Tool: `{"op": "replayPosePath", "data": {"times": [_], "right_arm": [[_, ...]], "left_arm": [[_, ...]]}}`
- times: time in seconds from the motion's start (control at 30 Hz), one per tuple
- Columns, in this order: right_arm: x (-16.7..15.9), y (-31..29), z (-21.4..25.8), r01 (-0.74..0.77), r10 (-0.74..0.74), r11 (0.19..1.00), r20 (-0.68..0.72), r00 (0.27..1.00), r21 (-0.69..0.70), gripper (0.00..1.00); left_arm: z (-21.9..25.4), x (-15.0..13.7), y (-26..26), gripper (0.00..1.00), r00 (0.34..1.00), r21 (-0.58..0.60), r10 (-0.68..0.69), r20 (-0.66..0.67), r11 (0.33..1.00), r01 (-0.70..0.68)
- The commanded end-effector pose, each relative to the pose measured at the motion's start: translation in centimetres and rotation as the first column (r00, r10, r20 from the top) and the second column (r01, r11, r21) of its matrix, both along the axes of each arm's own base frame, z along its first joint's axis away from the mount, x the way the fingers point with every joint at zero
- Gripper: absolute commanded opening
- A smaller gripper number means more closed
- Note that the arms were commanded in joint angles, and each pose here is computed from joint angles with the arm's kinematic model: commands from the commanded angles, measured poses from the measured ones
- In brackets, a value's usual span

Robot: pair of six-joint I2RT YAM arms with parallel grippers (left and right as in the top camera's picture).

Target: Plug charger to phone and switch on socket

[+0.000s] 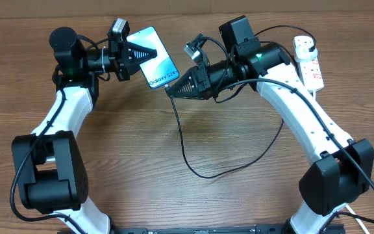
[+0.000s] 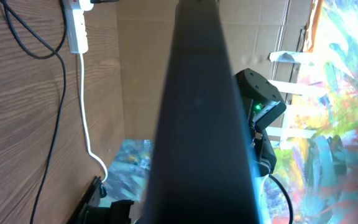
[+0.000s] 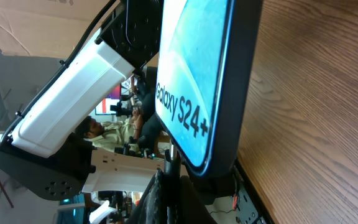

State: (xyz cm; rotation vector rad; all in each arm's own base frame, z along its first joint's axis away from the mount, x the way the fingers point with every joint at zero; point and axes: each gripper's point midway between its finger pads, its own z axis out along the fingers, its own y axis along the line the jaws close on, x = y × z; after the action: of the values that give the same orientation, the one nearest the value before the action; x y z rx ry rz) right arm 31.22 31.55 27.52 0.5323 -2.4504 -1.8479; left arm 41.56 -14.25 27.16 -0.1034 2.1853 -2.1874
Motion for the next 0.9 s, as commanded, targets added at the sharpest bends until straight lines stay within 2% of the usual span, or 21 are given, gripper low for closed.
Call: {"op": "replayPosePath", "data": {"times": [0.0, 0.43, 0.87], "right_arm": [[0.44, -0.31, 0.41, 0.008, -0.008, 1.0, 0.014, 1.0, 0.011, 0.04], [0.97, -0.85, 0.41, 0.025, -0.025, 1.0, 0.015, 1.0, 0.011, 0.04], [0.14, -0.01, 0.4, -0.001, 0.001, 1.0, 0.014, 1.0, 0.01, 0.04]], "left_arm": [[0.35, -0.34, -0.36, 0.04, 0.999, 0.004, -0.028, 0.041, 1.0, 0.028], [0.35, -0.34, -0.36, 0.04, 0.999, 0.004, -0.028, 0.04, 1.0, 0.028], [0.35, -0.34, -0.36, 0.04, 0.999, 0.004, -0.028, 0.04, 1.0, 0.028]]}}
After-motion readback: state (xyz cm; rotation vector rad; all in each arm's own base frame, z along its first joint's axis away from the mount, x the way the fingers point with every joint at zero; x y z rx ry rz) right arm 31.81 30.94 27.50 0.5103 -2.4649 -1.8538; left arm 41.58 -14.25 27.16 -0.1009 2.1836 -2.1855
